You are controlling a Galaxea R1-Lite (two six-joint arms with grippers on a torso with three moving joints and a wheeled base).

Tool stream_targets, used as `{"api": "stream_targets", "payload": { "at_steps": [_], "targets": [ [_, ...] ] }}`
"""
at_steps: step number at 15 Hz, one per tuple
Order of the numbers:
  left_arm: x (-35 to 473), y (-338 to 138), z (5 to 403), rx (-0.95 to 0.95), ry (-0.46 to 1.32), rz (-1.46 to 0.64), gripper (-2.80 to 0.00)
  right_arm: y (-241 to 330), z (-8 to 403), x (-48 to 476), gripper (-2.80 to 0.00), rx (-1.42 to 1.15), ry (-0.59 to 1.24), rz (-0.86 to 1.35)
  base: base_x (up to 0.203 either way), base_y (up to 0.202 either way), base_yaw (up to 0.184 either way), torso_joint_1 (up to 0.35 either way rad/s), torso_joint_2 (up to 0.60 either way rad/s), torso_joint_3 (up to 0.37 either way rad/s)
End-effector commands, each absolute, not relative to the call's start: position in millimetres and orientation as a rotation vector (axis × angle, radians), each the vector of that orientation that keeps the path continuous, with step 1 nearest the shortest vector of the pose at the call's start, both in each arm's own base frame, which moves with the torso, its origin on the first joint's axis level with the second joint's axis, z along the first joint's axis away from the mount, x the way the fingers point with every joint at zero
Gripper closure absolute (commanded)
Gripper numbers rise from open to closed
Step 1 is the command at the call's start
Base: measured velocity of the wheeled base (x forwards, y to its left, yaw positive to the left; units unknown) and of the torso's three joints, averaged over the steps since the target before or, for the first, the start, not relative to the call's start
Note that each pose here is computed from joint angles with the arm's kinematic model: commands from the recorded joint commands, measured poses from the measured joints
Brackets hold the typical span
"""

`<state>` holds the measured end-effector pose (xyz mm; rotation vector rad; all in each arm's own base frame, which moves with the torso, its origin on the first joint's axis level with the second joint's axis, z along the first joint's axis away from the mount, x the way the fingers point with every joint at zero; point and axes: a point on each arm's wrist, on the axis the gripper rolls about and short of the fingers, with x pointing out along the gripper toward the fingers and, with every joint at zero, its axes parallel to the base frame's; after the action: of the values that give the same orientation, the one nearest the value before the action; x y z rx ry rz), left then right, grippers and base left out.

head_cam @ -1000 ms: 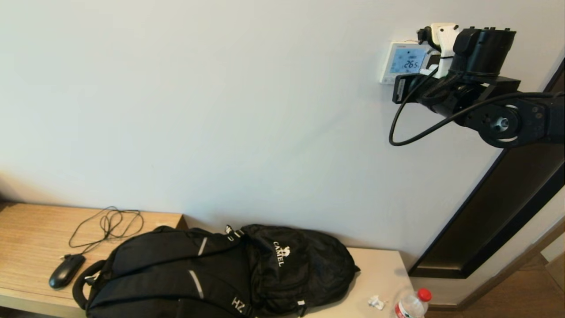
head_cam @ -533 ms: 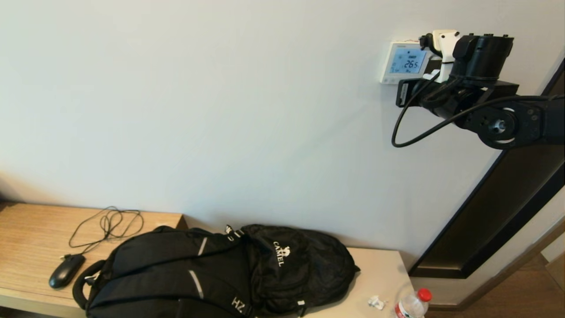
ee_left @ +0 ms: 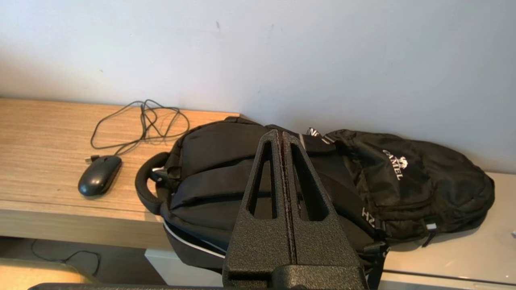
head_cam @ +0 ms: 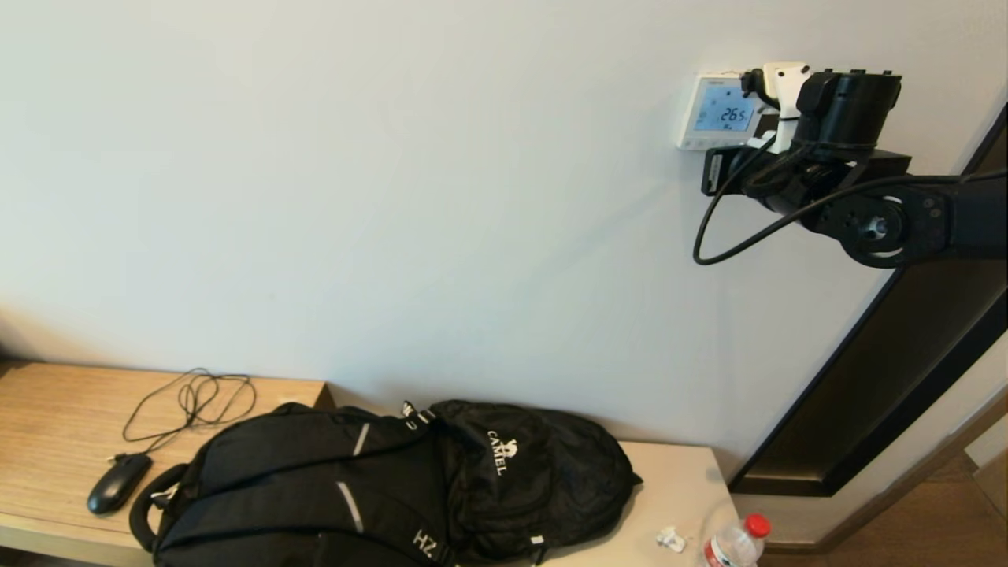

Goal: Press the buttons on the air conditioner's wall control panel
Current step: Press the temperature increase button

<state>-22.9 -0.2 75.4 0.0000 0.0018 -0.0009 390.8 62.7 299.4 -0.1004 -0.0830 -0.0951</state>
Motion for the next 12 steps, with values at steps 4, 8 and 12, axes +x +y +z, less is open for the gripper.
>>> {"api": "stream_targets", "payload": {
  "at_steps": [4,8,12],
  "targets": [
    [-22.9,-0.2,75.2,0.0,0.001,-0.001,0.0,64.3,295.0,399.7,0.0,-0.102,-0.08,-0.096,0.0,0.0,0.0,0.0,0.0,0.0],
    [-23.1,-0.2,75.8,0.0,-0.001,0.0,0.0,60.8,296.3,399.1,0.0,-0.101,-0.083,-0.105,0.0,0.0,0.0,0.0,0.0,0.0],
    [-23.1,-0.2,76.0,0.0,-0.001,-0.001,0.0,62.3,287.5,395.9,0.0,-0.104,-0.062,-0.099,0.0,0.0,0.0,0.0,0.0,0.0]
  ]
}}
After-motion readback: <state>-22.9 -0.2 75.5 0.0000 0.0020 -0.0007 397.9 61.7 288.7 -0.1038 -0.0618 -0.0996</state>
